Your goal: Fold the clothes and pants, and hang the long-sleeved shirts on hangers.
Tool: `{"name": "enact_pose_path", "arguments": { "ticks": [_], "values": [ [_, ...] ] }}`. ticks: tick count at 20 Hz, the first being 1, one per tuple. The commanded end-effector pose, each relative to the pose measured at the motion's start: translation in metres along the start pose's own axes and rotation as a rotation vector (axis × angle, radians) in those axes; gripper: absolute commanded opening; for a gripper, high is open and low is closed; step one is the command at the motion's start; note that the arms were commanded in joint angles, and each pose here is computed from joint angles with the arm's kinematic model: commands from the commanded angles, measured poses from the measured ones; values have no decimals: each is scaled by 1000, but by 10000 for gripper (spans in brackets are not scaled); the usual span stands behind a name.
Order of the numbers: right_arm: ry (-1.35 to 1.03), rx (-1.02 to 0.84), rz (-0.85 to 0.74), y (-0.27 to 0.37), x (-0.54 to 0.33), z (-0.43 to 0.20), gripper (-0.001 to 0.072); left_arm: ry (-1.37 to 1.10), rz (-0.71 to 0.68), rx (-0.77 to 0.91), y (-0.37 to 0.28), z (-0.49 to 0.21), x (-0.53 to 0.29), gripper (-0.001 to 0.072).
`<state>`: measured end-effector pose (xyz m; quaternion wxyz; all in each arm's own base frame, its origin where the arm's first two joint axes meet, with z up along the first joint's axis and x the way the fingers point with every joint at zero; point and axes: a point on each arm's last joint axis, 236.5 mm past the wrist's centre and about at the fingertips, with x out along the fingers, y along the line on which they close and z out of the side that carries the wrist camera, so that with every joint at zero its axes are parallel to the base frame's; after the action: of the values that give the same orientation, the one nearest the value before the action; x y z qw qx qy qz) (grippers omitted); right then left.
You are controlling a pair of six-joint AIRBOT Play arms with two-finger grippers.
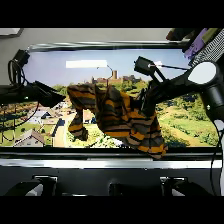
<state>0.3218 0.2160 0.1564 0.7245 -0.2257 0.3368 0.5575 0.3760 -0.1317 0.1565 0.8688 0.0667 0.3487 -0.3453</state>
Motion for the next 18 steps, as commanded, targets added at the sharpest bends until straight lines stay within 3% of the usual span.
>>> {"name": "enact_pose_path", "arguments": {
  "ticks": [1,13,14,17,18],
  "values": [
    [11,-58,66,7,3,-8,17,-9,-50,261,-2,-1,17,720],
    [-6,-63,81,2,11,-6,17,-22,-274,285,-41,-8,79,711],
    [-7,-63,82,2,11,-6,17,-15,-286,290,-44,-10,84,619],
    [-3,-63,81,2,11,-7,18,-17,-282,311,-42,-11,87,60],
    [-1,-62,76,1,11,-8,19,-19,-279,310,-41,-10,85,27]
  ]
}}
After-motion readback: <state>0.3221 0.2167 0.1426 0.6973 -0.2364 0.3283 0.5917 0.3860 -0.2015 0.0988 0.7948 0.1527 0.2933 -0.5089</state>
